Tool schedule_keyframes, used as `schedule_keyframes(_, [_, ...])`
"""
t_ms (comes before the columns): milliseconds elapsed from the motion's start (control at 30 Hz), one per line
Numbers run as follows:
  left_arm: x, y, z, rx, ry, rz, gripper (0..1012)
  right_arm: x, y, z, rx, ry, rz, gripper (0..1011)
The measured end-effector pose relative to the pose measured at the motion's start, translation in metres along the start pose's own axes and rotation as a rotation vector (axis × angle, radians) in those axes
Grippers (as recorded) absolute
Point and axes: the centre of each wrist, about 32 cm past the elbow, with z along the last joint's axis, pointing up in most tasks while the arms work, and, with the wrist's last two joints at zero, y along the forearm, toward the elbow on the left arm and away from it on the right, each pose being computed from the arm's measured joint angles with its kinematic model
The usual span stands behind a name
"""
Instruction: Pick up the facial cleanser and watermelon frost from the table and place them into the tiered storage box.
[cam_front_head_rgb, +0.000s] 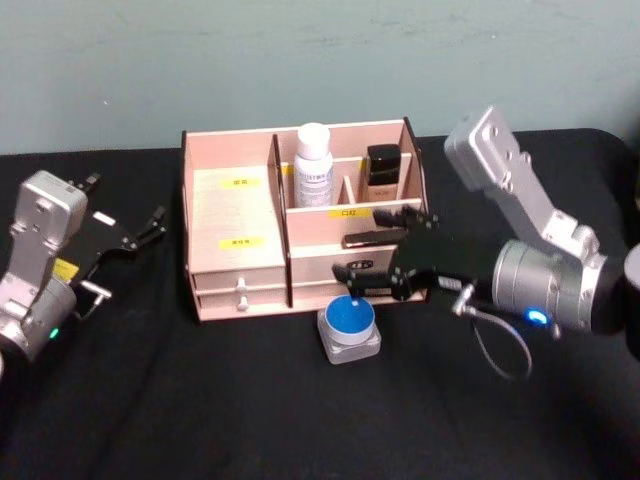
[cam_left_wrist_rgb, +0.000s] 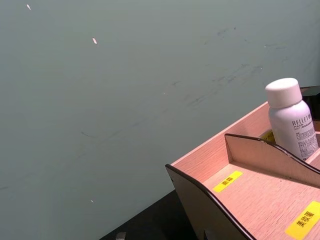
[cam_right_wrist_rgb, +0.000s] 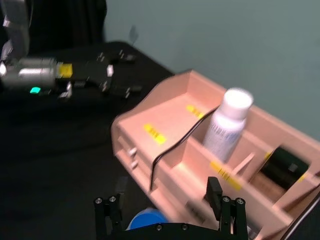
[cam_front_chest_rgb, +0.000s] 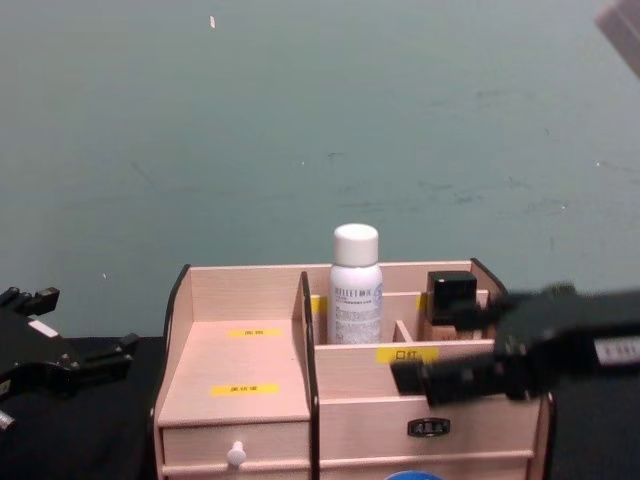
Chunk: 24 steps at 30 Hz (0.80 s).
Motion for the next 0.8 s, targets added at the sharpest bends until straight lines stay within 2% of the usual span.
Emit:
schedule_keyframes(200, [0.0, 0.0, 0.0, 0.0, 0.0, 0.0, 1010, -0.013, -0.005, -0.013, -0.061, 0.03, 0.028, 1004])
schedule_keyframes(367, [0.0, 0.0, 0.0, 0.0, 0.0, 0.0, 1009, -0.019, -0.004, -0.021, -0.108, 0.044, 0.037, 1004])
schedule_keyframes(600, [0.0, 0.0, 0.0, 0.0, 0.0, 0.0, 1010, -0.021, -0.002, -0.028, -0.165, 0.038, 0.031, 1004])
schedule_keyframes(800, [0.0, 0.0, 0.0, 0.0, 0.0, 0.0, 1010, -0.02, 0.002, -0.033, -0.192, 0.029, 0.023, 1004])
